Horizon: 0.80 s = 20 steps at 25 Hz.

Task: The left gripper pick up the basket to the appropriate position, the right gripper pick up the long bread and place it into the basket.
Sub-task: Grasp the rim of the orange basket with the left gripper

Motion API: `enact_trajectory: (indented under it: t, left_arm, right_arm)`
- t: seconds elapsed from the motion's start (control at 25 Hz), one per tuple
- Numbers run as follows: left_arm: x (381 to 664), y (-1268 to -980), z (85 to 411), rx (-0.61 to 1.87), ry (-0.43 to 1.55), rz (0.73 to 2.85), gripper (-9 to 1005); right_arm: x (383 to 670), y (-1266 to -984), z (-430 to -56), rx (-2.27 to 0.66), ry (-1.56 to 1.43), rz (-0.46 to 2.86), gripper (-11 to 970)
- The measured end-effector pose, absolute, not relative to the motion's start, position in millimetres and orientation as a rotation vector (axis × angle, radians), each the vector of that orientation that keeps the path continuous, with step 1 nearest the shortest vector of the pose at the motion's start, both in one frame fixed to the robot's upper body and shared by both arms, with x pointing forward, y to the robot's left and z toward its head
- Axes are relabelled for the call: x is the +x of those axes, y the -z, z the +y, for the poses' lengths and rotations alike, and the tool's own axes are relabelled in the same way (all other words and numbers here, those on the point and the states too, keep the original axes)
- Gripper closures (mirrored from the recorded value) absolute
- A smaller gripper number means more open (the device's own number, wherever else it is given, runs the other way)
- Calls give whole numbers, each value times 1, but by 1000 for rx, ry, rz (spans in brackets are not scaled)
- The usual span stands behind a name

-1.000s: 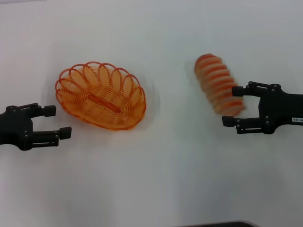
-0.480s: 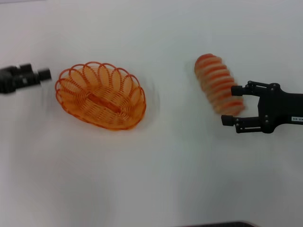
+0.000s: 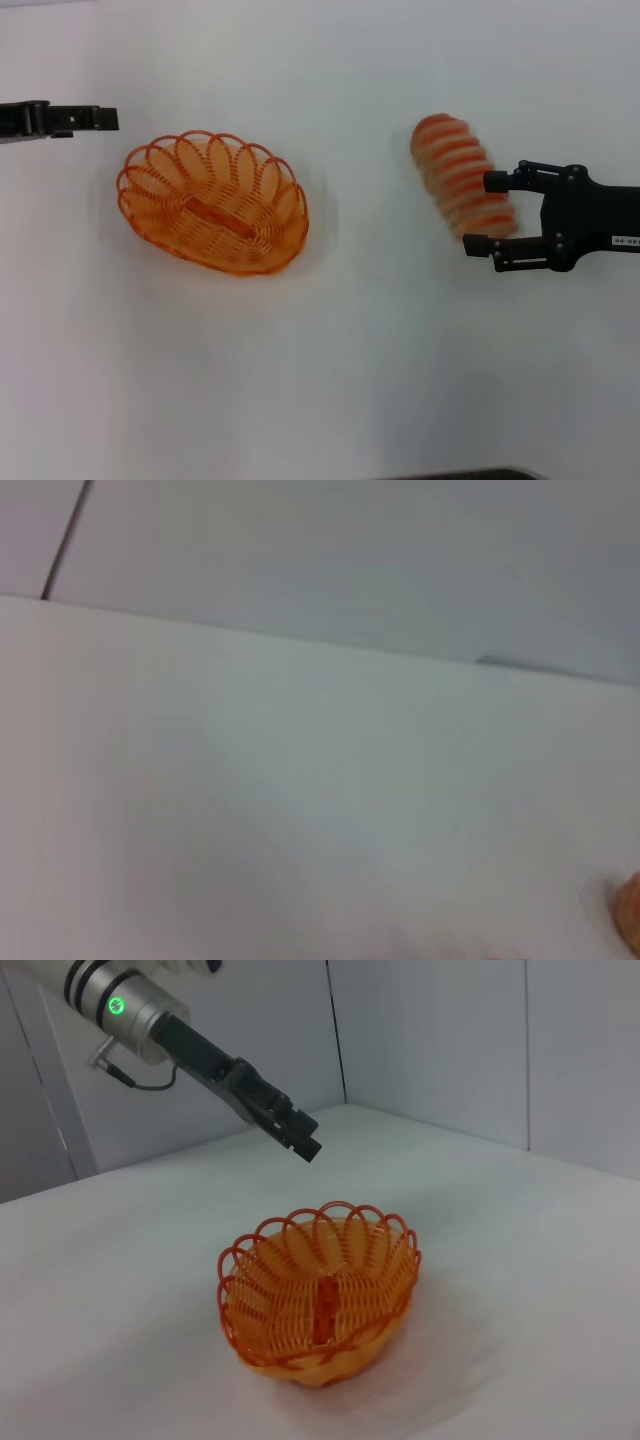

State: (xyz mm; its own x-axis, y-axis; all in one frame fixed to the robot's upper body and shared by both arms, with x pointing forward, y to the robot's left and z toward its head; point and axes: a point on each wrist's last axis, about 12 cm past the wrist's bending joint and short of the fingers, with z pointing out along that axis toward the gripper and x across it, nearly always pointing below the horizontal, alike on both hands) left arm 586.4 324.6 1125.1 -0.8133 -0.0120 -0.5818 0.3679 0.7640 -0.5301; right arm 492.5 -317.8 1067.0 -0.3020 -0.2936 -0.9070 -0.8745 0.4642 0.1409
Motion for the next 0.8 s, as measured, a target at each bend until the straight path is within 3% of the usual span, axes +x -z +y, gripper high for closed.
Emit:
enact_trajectory:
  t: [0.36,0.8]
  left_arm:
    - [605,-1136,293,549,687,2511,124]
    - [609,-1119,257,745,507,2558,124]
  right_arm:
    - [494,-1068,-318,-994,-822,1824,28]
    - [494,-1068,-318,-994,-818,1825,29]
